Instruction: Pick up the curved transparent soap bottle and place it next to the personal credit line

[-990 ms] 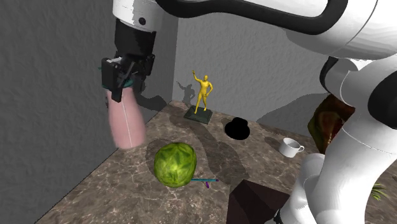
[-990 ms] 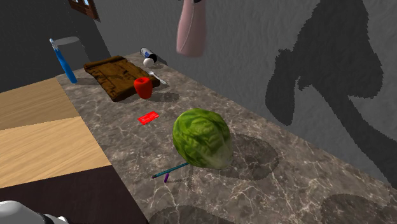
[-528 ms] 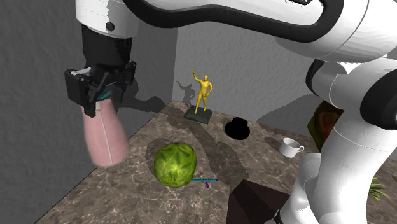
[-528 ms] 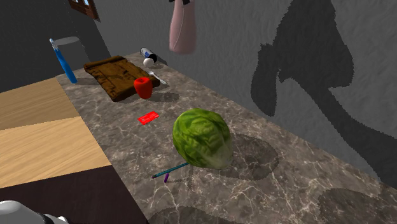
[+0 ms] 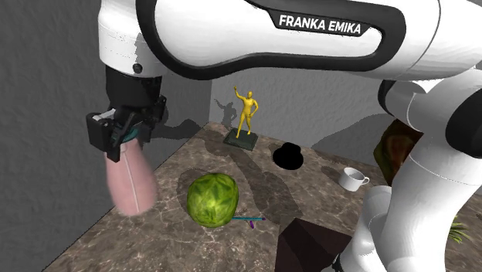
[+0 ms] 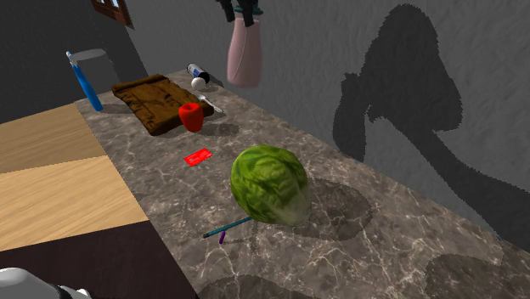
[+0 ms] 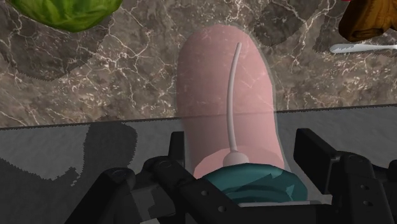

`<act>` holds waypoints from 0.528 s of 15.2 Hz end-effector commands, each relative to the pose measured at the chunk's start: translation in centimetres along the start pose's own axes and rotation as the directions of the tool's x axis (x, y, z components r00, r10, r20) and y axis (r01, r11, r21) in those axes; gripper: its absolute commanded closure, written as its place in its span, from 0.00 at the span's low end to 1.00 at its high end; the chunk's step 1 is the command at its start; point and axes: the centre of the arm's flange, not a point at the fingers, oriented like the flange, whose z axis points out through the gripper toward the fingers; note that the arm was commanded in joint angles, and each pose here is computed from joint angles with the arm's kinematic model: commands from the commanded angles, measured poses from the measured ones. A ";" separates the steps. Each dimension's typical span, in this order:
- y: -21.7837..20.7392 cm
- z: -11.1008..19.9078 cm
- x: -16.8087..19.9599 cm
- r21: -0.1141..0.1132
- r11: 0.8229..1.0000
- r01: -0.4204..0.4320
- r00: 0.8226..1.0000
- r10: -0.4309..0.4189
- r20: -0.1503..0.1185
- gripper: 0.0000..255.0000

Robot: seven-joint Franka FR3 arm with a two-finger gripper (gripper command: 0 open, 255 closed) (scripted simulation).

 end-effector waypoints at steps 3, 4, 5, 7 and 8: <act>-0.1 2.0 -0.5 0.000 1.000 0.000 1.000 0.000 -0.001 1.00; -0.1 2.5 -0.6 0.000 1.000 0.000 1.000 0.000 -0.001 1.00; -0.1 3.1 -0.7 0.000 1.000 0.000 1.000 0.000 -0.001 1.00; -0.1 4.1 -1.0 0.000 1.000 0.000 1.000 0.000 -0.001 1.00; -0.1 4.6 -1.1 0.000 1.000 0.000 1.000 0.000 -0.001 1.00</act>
